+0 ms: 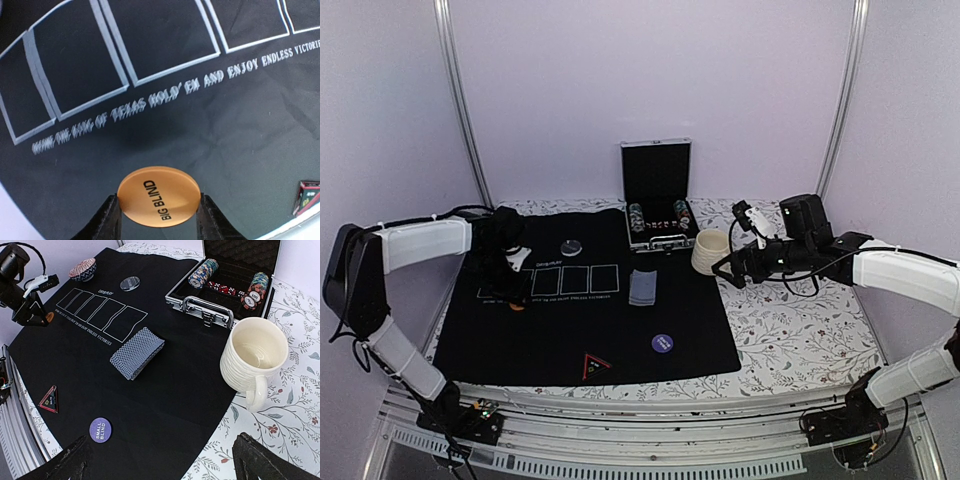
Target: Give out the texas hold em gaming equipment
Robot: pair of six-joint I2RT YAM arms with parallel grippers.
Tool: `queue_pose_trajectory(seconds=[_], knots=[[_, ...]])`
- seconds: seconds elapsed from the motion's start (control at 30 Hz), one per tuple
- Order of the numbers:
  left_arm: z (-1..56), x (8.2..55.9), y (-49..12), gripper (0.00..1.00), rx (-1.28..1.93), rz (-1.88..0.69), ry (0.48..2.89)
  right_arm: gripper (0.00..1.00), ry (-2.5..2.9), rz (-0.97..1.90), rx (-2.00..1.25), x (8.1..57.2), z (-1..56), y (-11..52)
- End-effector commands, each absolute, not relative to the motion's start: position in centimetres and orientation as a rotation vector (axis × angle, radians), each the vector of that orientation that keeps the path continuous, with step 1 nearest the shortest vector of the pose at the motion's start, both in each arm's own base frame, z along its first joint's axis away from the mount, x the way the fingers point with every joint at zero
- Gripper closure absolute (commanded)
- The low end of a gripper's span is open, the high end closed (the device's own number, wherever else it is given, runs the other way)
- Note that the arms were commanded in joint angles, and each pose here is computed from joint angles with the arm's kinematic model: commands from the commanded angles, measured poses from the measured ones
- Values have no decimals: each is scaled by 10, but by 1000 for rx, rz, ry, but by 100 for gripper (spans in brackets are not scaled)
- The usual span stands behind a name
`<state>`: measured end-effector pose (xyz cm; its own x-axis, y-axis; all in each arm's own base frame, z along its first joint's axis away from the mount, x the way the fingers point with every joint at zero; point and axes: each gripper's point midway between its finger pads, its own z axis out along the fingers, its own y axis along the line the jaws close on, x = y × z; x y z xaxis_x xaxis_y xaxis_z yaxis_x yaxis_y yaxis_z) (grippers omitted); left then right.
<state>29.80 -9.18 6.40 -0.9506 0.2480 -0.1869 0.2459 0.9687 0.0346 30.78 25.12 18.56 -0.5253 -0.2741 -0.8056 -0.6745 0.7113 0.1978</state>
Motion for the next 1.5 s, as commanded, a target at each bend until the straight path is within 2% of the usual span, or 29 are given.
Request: queue_pose_trajectory(seconds=[0.0,0.27,0.6,0.8,0.87,0.97,1.07,1.17,1.27,1.37,1.47], knots=[[76,282,-82,81,147,46,2948,1,2086,689,-721,310,198,261],[41,233,-65,68,69,133,3116,1,2076,700,-714,312,204,263],[28,229,-44,65,-32,172,3184,1,2072,723,-720,308,208,267],[25,227,-37,47,-53,245,3200,1,2070,715,-721,306,210,265],[28,228,-37,37,-50,250,3189,1,2070,714,-722,305,210,265],[49,240,-33,23,-39,314,3102,1,2068,714,-723,304,212,264],[79,257,-38,17,-41,270,2985,1,2066,714,-722,303,213,264],[119,281,-75,17,97,142,2814,1,2057,721,-721,303,215,265],[159,286,-174,17,416,-200,2572,1,2050,725,-713,303,219,265],[162,267,-258,16,663,-456,2489,1,2054,713,-684,305,222,262],[136,243,-317,13,923,-446,2510,1,2051,687,-647,305,226,255]])
